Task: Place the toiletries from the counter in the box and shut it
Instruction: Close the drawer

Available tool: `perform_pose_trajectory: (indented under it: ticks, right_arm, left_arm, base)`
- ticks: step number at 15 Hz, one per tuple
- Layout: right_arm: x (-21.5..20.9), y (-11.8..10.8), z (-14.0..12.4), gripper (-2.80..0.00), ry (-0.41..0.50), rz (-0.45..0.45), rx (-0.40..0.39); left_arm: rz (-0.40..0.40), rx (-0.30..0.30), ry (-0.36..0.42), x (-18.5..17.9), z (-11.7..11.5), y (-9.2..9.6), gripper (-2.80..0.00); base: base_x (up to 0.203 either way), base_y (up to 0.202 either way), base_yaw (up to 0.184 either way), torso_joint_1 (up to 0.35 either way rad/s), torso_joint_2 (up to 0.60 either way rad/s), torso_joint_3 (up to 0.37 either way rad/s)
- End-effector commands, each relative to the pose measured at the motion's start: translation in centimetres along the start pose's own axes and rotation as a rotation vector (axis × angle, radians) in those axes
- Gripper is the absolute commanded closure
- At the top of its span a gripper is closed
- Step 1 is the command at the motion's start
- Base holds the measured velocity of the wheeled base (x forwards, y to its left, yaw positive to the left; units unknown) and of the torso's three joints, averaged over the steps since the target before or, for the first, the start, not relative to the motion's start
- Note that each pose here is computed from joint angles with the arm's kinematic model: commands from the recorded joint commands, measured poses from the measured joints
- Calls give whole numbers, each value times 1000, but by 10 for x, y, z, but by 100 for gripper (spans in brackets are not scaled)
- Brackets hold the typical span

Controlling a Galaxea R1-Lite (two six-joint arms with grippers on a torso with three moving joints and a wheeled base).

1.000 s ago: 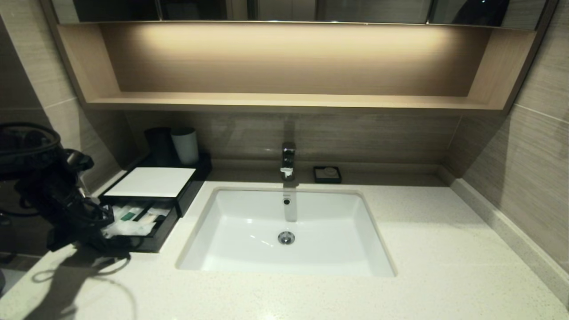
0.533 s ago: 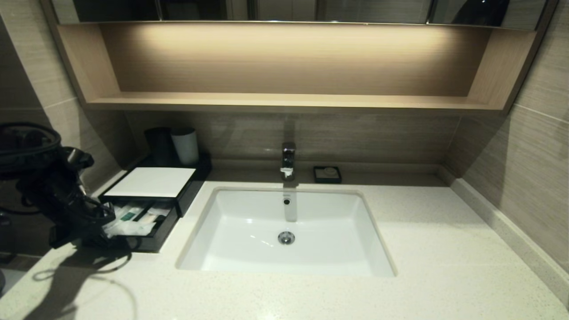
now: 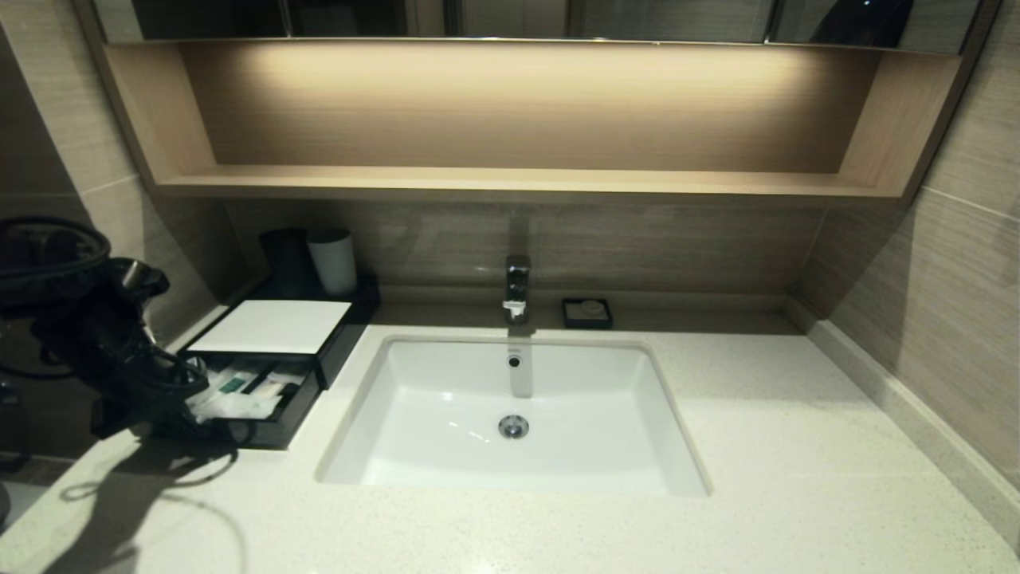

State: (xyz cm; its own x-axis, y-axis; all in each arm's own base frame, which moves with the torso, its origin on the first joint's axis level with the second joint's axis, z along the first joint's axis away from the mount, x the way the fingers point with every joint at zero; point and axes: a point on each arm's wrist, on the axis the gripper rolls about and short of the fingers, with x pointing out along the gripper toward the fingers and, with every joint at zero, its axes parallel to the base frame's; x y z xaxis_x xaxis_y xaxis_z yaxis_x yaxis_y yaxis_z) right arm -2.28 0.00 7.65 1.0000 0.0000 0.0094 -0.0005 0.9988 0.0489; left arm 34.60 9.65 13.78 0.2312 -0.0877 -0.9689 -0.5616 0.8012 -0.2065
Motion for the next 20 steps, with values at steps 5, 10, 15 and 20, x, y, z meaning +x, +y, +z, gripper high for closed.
perform_pose_trajectory:
  ticks: [5,10,15,20]
  right_arm:
    - [0,0,0,0,2,0,0]
    - [0,0,0,0,2,0,0]
    - [0,0,0,0,2,0,0]
    - [0,0,0,0,2,0,0]
  left_arm:
    - [-14,11,-17,-4,2,-6,0]
    - [-26,25,-37,-4,3,-11,0]
    - [-45,37,-81,-20,-1,-14,0]
    - [-52,41,-105,-42,-14,-12,0]
  base:
    - [0,0,0,0,0,0]
    - [0,0,0,0,0,0]
    - [0,0,0,0,0,0]
    - [0,0,0,0,0,0]
